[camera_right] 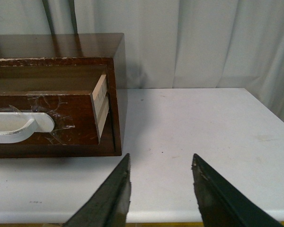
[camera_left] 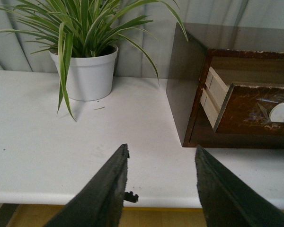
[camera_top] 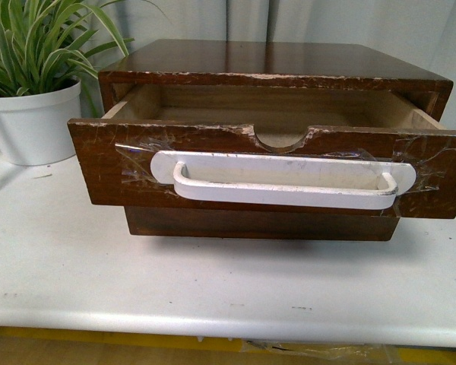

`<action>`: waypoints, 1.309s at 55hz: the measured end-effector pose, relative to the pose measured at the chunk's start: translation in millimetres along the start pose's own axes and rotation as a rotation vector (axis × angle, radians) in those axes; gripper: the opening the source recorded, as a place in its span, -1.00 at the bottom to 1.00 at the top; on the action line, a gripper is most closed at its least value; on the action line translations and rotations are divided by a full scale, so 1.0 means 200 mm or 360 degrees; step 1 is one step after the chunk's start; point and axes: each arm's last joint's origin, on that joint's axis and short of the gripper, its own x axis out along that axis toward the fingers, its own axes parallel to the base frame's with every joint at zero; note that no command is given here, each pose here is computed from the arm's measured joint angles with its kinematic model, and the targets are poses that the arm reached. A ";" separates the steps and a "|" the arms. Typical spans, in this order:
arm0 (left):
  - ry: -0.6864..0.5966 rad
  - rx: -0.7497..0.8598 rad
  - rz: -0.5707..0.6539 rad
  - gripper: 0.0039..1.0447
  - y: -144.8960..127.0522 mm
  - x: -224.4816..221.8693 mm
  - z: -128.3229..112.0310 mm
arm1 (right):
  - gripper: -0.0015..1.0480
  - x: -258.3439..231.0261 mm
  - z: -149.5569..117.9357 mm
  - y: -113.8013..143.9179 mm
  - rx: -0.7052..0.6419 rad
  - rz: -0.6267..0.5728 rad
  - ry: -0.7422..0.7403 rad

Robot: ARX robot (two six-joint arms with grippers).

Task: Open drawer

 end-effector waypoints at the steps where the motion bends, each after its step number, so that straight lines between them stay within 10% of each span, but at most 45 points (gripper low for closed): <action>1: 0.0001 0.0001 0.0000 -0.34 0.00 0.00 0.00 | -0.39 0.00 0.00 0.00 0.0000 0.0000 0.0001; 11: -0.0002 0.0000 0.0000 -0.93 0.00 0.00 -0.02 | -0.99 0.00 -0.03 0.00 -0.0005 0.0001 -0.0003; 47: -0.0016 0.0005 0.0001 -0.90 0.00 0.00 -0.06 | -0.96 0.00 -0.08 0.00 -0.0004 0.0001 -0.0010; 72: -0.0016 0.0008 0.0001 0.91 0.00 0.00 -0.06 | 0.87 0.00 -0.08 0.00 -0.0001 0.0001 -0.0010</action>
